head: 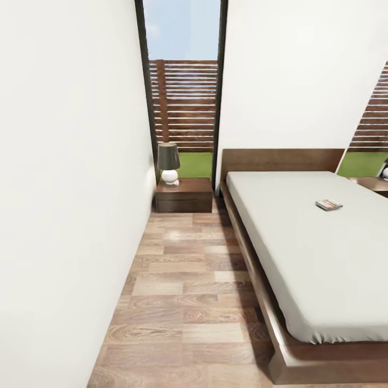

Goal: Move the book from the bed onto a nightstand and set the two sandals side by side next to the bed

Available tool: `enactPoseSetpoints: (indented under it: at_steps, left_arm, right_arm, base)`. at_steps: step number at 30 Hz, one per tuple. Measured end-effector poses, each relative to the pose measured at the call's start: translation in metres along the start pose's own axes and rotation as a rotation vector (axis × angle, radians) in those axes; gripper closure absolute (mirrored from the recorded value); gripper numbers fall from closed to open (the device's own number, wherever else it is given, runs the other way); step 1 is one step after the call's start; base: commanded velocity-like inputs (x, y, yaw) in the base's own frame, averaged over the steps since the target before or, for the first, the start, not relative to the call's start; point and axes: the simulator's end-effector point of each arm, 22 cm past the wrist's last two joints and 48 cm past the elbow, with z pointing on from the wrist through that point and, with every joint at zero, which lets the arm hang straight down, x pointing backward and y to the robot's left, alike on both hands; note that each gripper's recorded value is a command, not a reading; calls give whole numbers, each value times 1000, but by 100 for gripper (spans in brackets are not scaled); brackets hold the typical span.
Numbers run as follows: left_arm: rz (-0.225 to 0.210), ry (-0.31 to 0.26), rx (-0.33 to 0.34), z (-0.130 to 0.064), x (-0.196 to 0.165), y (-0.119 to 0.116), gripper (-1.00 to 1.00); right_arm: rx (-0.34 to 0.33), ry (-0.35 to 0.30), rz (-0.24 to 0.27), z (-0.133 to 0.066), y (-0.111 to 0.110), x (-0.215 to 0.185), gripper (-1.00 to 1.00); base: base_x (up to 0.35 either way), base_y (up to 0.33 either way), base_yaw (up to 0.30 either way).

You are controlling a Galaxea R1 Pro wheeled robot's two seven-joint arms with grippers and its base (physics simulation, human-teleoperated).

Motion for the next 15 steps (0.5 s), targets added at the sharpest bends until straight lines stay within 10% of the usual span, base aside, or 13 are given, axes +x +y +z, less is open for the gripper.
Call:
enactPoseSetpoints:
  at_steps: [15]
  left_arm:
    - [0, 0, 0, 0, 0, 0, -100]
  right_arm:
    - [1, 0, 1, 0, -1, 0, -100]
  base:
    - [163, 5, 0]
